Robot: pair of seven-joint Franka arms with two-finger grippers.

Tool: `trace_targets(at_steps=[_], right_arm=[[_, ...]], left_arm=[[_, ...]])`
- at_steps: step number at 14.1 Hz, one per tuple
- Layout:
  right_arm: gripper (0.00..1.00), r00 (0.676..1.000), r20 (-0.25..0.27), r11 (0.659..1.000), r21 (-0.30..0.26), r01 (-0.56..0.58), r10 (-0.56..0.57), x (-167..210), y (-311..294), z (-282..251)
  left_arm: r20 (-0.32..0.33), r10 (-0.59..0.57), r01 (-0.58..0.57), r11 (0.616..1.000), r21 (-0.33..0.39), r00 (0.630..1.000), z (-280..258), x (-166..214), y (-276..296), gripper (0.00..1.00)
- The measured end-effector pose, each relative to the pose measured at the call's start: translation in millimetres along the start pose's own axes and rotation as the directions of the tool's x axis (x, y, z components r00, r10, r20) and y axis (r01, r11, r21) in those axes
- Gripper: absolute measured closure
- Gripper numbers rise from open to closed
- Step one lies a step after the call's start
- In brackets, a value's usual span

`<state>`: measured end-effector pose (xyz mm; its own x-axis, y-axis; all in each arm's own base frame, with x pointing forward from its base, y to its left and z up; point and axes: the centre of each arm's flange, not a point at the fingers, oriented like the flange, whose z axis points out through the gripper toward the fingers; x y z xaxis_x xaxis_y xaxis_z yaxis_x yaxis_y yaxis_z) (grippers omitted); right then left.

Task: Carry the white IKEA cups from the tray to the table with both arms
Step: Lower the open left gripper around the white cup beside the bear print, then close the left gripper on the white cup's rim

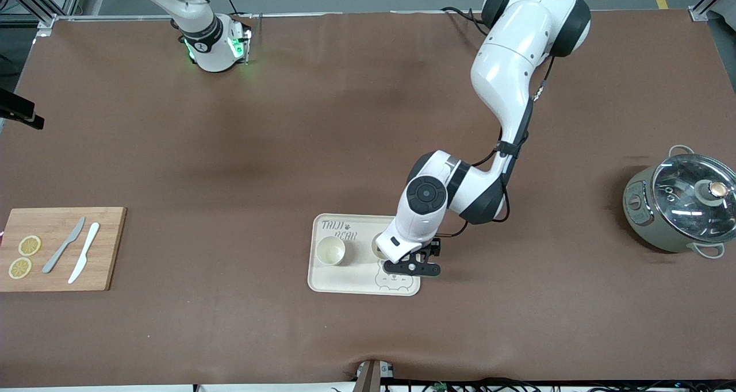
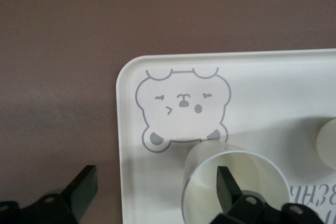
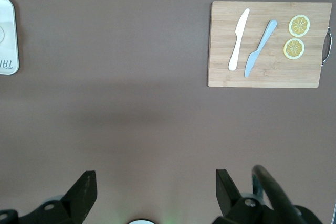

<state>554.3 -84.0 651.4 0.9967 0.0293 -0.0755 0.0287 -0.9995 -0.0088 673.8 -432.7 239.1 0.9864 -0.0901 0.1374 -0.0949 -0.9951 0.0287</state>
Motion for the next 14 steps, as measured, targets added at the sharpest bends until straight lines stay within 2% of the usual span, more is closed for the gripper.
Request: trace_targets(at_steps=[8, 14], right_arm=[[0.0, 1.0, 0.0, 1.0, 0.0, 0.0, 0.0, 0, 0, 0], [0.0, 1.0, 0.0, 1.0, 0.0, 0.0, 0.0, 0, 0, 0]], left_arm=[[0.021, -0.011, 0.011, 1.0, 0.004, 1.0, 11, -5, 1, 0.0], [0.117, -0.035, 0.031, 0.999, 0.041, 0.992, 17, -18, 2, 0.0]])
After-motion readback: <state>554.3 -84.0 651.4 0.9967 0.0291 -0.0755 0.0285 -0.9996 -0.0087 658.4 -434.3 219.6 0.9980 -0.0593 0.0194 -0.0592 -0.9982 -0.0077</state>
